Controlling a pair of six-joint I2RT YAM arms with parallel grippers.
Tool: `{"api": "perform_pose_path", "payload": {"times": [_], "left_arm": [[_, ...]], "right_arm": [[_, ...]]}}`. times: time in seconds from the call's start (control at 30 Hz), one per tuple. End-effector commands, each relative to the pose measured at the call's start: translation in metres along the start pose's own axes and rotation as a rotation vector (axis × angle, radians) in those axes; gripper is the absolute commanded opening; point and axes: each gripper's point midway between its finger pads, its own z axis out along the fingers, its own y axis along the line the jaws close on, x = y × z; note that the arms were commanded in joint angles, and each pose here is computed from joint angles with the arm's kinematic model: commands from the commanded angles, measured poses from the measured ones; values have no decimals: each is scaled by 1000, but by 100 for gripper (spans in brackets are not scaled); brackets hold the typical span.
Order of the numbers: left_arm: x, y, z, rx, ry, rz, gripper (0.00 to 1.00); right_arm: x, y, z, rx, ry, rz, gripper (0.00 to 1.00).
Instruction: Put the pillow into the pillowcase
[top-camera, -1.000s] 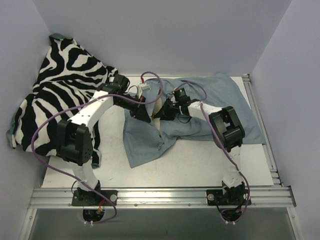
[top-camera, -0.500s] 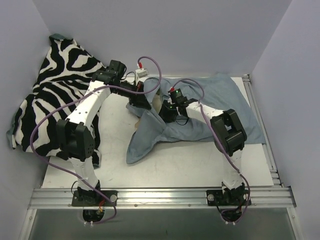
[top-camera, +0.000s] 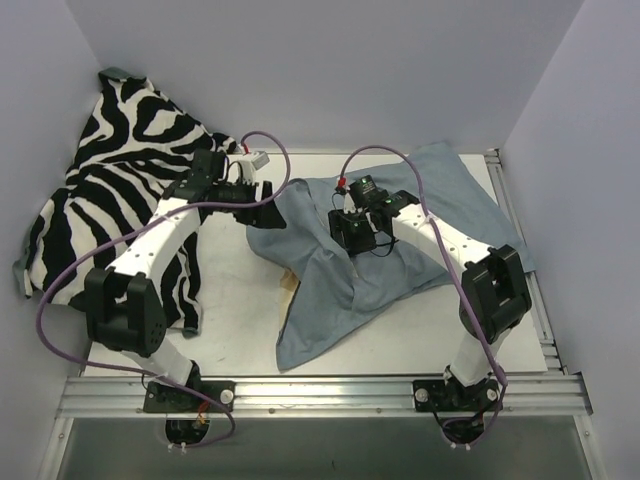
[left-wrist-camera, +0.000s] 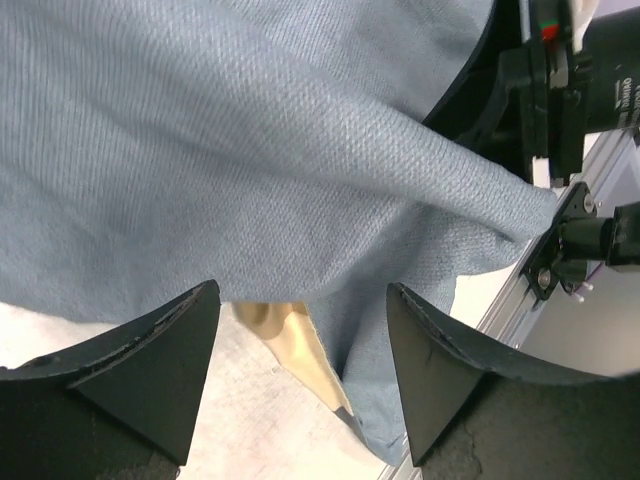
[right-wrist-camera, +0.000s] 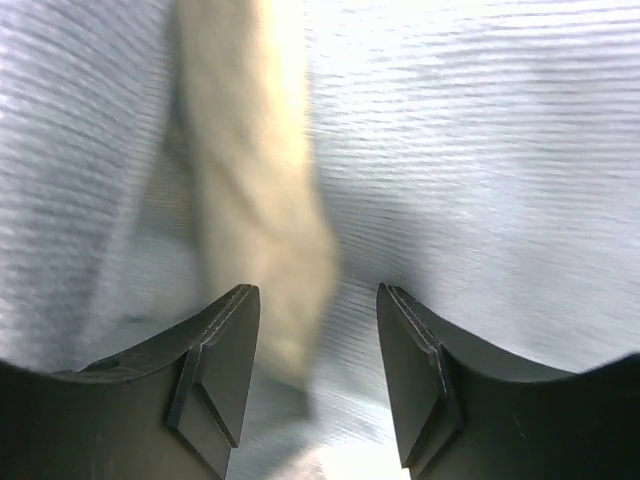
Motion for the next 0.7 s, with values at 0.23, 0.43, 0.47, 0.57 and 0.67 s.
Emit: {"api": "perform_pose_path", "payload": {"times": [0.23,0.43,0.47,0.57,0.67], "left_arm": [[-20,-15,-31,-82,-236,54,77],[-3,6,-34,-185,-198,66,79],[2,10,-34,-201,-170,68,78],[14,21,-25,-240,-95,108,76],[21,11,-16,-184,-57,171,76]], "right_arm": [[5,-67,-4,344,99,-199,57],[-7,-64,-4,315,89,-215,0],[-10,-65,-12,295,76,-201,0],[-18,-44,-69,171,-43,-188,0],[-18,-21,-116,61,-154,-256,0]]}}
